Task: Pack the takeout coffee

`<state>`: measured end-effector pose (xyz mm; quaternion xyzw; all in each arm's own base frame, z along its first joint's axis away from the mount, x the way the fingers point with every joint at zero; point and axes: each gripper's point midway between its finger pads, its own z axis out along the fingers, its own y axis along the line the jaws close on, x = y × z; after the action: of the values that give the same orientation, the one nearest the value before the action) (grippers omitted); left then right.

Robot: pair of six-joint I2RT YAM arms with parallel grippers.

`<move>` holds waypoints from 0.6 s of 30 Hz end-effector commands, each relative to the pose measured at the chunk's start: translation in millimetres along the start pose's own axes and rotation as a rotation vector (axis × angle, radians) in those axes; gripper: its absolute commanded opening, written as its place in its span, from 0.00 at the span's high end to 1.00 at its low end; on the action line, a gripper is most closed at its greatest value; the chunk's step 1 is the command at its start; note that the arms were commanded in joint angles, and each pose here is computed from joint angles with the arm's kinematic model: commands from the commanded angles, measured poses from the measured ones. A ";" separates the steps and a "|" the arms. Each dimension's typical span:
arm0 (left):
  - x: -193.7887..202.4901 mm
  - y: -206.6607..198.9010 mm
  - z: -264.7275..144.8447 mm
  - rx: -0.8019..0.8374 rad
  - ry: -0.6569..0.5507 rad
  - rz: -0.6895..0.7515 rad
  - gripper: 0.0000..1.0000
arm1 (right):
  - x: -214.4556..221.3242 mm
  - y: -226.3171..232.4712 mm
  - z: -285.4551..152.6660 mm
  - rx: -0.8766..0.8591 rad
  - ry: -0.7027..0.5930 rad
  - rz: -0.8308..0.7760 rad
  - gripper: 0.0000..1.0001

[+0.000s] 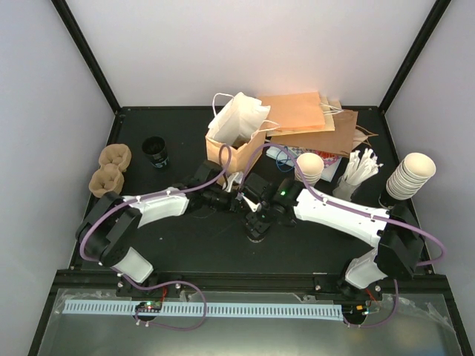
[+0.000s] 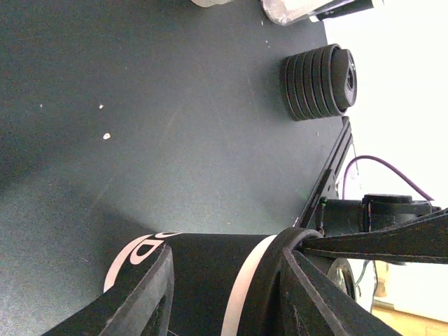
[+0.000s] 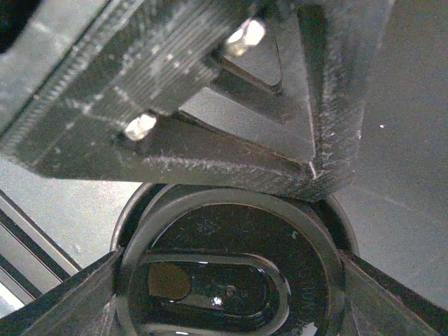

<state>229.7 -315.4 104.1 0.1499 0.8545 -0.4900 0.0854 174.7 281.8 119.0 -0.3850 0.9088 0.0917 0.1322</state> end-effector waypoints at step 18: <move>34.8 -18.2 -32.5 -0.054 -0.067 0.051 0.36 | 15.1 9.4 7.9 -0.005 0.034 -0.018 0.19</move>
<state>201.4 -287.3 133.7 0.1392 0.8579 -0.4672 0.1626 167.6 286.1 121.3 -0.3879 0.9057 0.0957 0.1415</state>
